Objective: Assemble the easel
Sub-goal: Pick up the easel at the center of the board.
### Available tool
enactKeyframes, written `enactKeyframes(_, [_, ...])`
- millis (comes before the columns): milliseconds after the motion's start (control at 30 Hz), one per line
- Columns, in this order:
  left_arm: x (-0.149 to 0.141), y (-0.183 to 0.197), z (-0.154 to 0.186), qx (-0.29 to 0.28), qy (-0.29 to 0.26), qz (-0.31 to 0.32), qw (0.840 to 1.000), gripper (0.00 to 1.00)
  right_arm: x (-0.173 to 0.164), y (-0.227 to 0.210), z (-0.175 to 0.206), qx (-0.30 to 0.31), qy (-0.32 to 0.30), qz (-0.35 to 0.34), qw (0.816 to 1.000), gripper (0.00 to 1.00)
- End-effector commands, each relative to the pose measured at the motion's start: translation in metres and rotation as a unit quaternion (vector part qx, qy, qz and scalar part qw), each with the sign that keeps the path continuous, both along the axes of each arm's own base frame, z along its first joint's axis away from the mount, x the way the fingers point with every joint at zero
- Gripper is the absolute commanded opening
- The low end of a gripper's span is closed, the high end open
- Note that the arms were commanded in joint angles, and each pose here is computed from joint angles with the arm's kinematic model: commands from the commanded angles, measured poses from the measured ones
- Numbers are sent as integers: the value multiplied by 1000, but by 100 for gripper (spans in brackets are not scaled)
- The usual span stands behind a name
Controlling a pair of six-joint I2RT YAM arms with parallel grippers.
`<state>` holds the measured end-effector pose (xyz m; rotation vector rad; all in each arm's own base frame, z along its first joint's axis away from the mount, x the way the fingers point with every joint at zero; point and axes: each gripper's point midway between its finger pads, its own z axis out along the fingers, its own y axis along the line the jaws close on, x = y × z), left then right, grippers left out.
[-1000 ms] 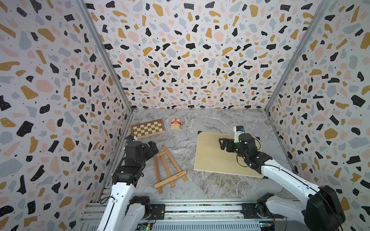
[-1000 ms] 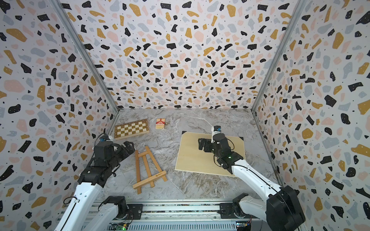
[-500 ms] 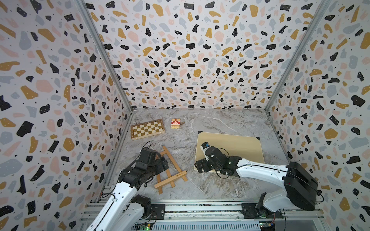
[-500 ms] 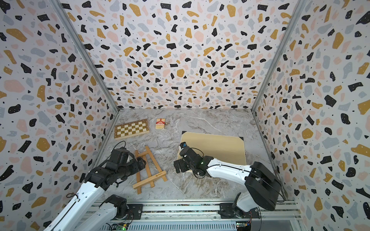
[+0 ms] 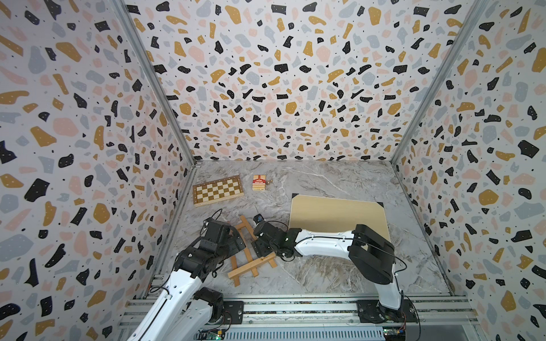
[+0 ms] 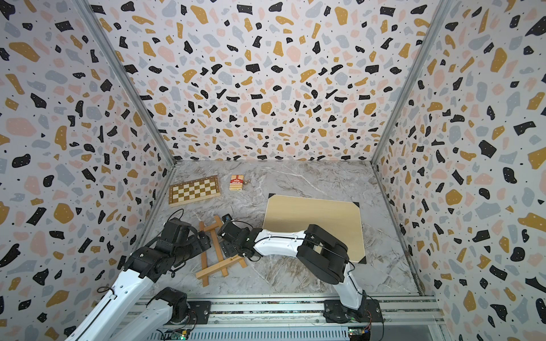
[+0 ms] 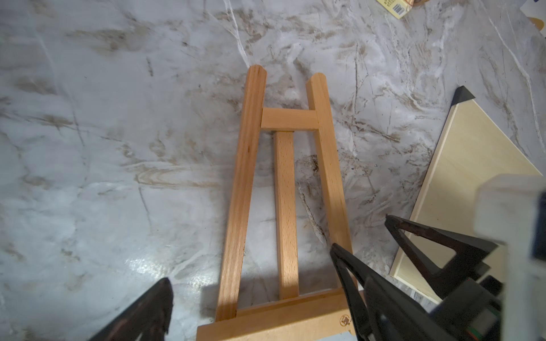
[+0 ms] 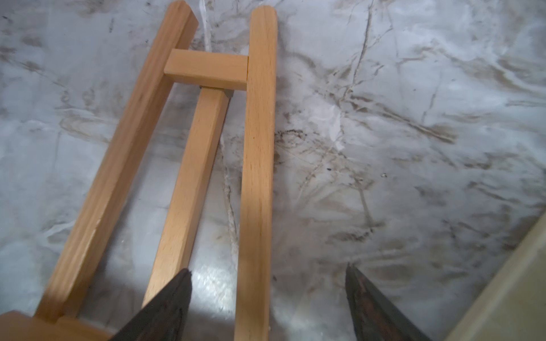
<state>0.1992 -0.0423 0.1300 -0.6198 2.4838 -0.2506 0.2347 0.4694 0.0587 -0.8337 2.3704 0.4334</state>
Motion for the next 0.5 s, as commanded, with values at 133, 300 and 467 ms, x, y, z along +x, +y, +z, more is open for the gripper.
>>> enactKeyframes(133, [-8, 24, 3, 40, -13, 48, 998, 99, 7, 9, -13, -51, -14, 7, 999, 69])
enactKeyframes(300, [-7, 26, 6, 44, -17, 50, 998, 99, 14, 13, -23, -69, -23, 5, 997, 58])
enactKeyframes(467, [-7, 28, 7, 48, -20, 51, 997, 99, 15, 15, -30, -80, -25, 11, 996, 49])
